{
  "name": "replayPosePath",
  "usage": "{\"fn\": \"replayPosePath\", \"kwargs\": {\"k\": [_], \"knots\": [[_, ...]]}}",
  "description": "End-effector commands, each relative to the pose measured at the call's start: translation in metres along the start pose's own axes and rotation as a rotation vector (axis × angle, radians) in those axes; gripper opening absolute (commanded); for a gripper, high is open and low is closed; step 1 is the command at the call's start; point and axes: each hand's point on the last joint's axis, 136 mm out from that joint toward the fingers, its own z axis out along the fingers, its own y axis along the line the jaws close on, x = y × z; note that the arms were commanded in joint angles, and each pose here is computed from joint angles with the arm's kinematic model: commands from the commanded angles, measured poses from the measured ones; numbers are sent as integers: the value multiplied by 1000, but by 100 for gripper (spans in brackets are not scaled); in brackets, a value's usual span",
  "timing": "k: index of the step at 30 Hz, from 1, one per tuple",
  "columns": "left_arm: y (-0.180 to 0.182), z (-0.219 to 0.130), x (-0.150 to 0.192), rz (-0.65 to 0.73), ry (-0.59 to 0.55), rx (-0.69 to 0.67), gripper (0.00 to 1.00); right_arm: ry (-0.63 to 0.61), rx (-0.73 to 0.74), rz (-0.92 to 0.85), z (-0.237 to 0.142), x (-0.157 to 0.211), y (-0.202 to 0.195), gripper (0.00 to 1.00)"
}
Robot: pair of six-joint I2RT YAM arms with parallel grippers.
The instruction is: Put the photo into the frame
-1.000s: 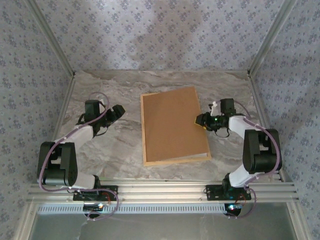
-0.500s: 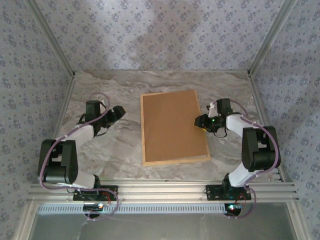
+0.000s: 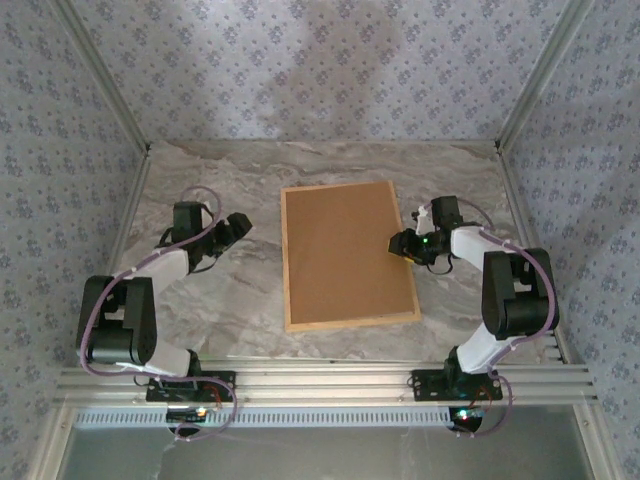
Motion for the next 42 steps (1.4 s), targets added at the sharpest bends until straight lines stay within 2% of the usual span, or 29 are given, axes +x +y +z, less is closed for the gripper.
{"fn": "replayPosePath", "kwargs": {"k": [1,18,33,42], "knots": [[-3,2,1,10,2,17,82,0,10,-29,-3,-6,5,46],[-1,5,2,7,8,12,82,-15,-9,-53,-4,-19,20,46],[0,6,3,6,11,12,82,28,66,-46,9,-13,0,47],[0,8,4,3,18,11,82,25,83,-58,3,-16,1,48]]}}
